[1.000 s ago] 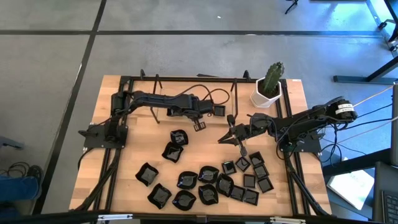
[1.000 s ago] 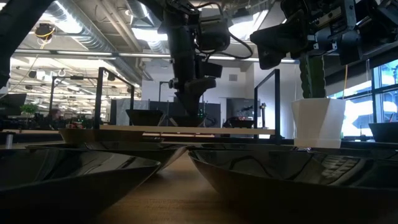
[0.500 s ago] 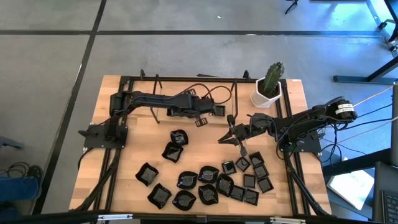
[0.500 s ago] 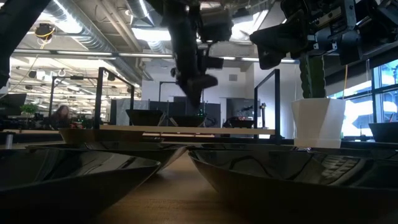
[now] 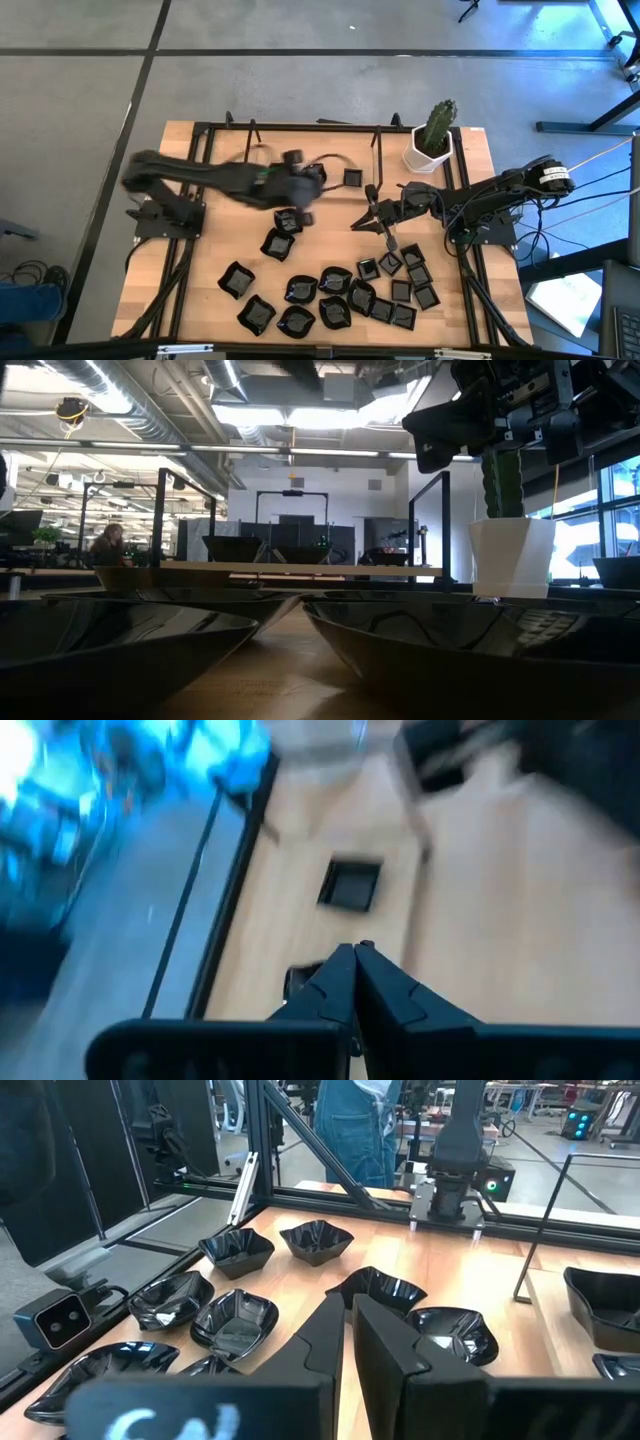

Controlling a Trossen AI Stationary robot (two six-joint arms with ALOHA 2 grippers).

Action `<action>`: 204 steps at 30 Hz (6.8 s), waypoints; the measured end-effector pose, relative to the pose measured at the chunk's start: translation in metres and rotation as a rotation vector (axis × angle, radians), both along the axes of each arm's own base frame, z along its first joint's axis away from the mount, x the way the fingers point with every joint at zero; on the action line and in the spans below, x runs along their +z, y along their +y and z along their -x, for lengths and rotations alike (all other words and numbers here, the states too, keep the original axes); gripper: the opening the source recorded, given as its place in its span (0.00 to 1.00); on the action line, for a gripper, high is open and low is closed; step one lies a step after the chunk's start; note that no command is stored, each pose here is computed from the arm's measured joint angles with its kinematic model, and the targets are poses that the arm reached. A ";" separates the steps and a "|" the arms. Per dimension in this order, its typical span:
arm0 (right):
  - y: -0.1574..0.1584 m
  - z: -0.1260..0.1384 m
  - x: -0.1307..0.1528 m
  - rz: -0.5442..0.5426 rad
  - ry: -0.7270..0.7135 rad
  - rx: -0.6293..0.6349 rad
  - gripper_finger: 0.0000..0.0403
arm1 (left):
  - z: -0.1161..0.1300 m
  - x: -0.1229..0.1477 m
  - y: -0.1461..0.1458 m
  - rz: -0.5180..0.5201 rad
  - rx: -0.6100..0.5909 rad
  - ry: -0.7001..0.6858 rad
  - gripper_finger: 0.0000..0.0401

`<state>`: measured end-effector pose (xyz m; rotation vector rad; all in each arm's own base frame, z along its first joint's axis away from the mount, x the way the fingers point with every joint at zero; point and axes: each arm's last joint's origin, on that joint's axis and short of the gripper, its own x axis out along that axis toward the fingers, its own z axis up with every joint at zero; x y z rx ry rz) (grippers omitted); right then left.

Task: Pick & Place Mini shaped plates
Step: Adjust the shelf on the table, then stack the square plate on the top of the square plate on the shelf

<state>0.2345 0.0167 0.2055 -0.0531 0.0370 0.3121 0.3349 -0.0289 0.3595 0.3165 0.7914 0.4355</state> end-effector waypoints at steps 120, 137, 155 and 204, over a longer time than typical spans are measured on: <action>0.002 0.021 0.010 0.204 0.146 -0.372 0.07 | 0.228 -0.137 -0.016 -0.183 0.384 -0.745 0.01; 0.002 0.021 0.011 0.225 0.136 -0.370 0.07 | 0.231 -0.181 0.011 0.015 0.522 -0.718 0.00; 0.003 0.020 0.013 0.193 0.116 -0.357 0.07 | 0.211 -0.185 0.011 0.088 0.469 -0.606 0.01; 0.068 0.009 0.052 0.136 0.769 0.043 0.07 | 0.212 -0.135 -0.019 -0.050 -0.589 -0.917 0.01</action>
